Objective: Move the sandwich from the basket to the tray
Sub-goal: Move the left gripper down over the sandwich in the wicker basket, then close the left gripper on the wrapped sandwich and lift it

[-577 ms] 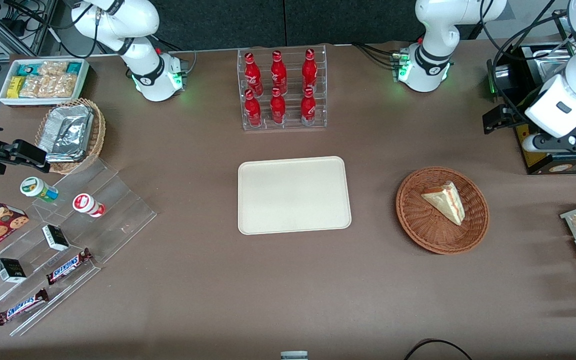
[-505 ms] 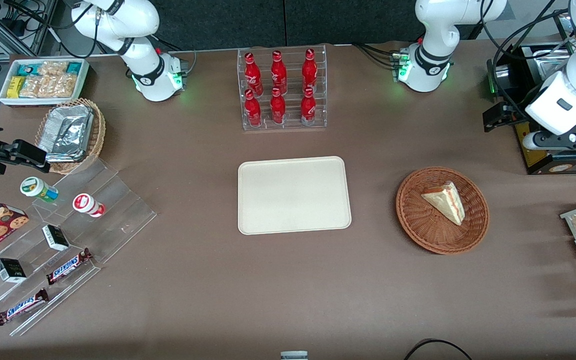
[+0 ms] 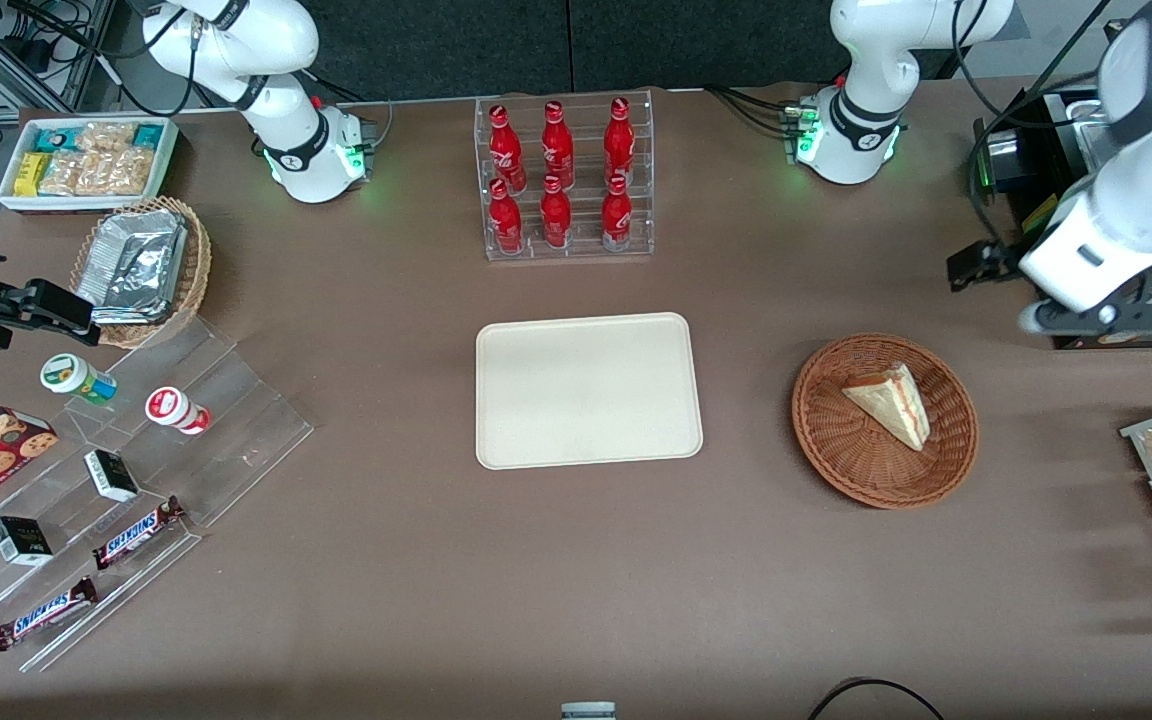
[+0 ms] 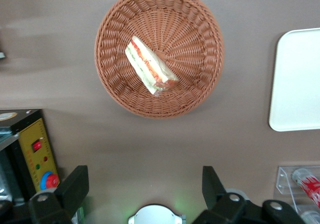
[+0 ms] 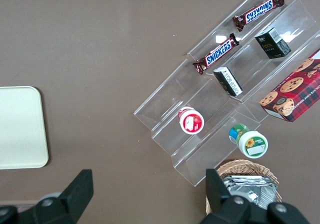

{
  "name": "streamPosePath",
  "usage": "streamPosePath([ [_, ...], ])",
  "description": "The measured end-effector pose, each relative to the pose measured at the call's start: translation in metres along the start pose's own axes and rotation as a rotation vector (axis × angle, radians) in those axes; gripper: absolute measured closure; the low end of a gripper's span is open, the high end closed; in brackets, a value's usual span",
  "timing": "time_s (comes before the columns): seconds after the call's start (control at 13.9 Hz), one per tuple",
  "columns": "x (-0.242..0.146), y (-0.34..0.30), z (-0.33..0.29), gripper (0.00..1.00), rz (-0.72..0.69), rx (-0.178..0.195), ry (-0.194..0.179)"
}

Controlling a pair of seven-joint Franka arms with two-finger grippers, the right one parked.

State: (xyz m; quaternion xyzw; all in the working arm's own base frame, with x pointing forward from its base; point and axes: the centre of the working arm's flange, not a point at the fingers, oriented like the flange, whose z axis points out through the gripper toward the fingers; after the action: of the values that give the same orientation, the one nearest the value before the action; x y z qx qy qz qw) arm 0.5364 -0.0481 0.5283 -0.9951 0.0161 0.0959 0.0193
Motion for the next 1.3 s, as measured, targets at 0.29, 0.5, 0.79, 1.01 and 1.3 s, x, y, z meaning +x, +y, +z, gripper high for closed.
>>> streamPosePath([
  [0.29, 0.015, -0.018, 0.064, 0.0, -0.034, -0.01, 0.044],
  [0.5, 0.02, -0.028, 0.102, 0.0, -0.087, -0.018, 0.097],
  [0.79, 0.024, -0.028, 0.139, 0.0, -0.368, -0.044, 0.151],
  [1.01, 0.028, -0.023, 0.161, 0.0, -0.544, -0.062, 0.16],
  [1.3, 0.034, -0.021, 0.183, 0.0, -0.669, -0.082, 0.179],
])
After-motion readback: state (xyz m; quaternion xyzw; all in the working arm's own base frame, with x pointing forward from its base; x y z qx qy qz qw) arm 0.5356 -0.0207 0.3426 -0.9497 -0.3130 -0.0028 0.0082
